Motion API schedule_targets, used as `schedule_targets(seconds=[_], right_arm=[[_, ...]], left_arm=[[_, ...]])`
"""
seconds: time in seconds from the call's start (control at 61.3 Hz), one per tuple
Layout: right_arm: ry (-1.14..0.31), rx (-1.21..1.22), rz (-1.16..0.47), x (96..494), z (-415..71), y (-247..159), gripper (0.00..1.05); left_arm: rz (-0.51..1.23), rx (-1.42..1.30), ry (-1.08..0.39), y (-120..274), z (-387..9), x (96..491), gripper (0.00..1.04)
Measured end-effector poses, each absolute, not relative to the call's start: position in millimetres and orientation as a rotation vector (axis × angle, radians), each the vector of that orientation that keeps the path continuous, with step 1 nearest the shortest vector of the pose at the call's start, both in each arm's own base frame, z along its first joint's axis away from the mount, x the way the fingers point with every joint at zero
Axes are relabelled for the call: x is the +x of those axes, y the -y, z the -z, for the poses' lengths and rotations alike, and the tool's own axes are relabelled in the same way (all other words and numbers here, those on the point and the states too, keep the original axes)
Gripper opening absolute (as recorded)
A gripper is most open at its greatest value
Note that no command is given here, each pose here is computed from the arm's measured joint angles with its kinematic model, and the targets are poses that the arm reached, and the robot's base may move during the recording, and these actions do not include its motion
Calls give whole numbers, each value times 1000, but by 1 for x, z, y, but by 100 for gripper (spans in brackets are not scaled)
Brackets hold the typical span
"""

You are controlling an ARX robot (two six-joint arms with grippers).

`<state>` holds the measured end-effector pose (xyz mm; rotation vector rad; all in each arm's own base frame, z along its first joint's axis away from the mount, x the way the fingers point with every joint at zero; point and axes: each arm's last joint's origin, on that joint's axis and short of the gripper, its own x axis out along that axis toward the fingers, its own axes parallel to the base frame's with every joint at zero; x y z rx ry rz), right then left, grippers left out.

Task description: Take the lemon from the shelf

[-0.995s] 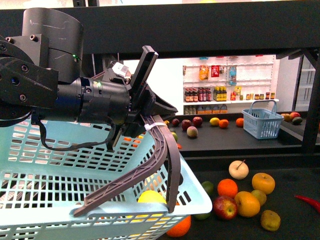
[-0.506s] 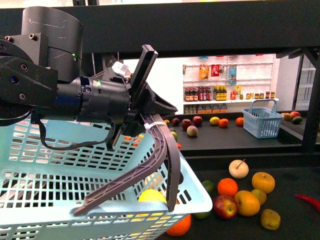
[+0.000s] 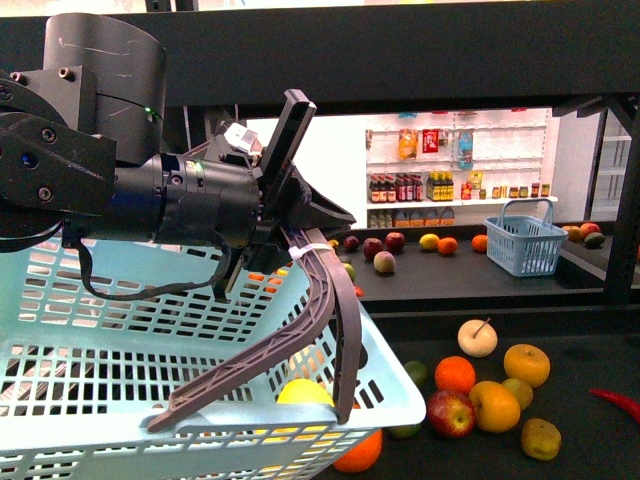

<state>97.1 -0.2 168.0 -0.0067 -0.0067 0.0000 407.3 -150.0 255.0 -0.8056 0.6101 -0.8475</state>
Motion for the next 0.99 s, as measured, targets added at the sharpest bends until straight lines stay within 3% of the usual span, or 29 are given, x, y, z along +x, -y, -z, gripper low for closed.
schedule_targets(seconds=[0.13, 0.261, 0.522, 0.669, 0.995], right_arm=[[7, -7, 0, 97, -168, 0, 102], [7, -7, 0, 97, -168, 0, 102], [7, -7, 0, 97, -168, 0, 102], [7, -7, 0, 97, -168, 0, 102], [7, -5, 0, 97, -168, 0, 102]], left_arm=[[725, -864, -451, 140, -262, 416, 6], [584, -964, -382, 120, -259, 427, 6], [248, -1235, -100, 28, -262, 449, 6], [184, -1366, 45, -28, -268, 455, 6], [199, -1450, 230, -110, -252, 452, 6]])
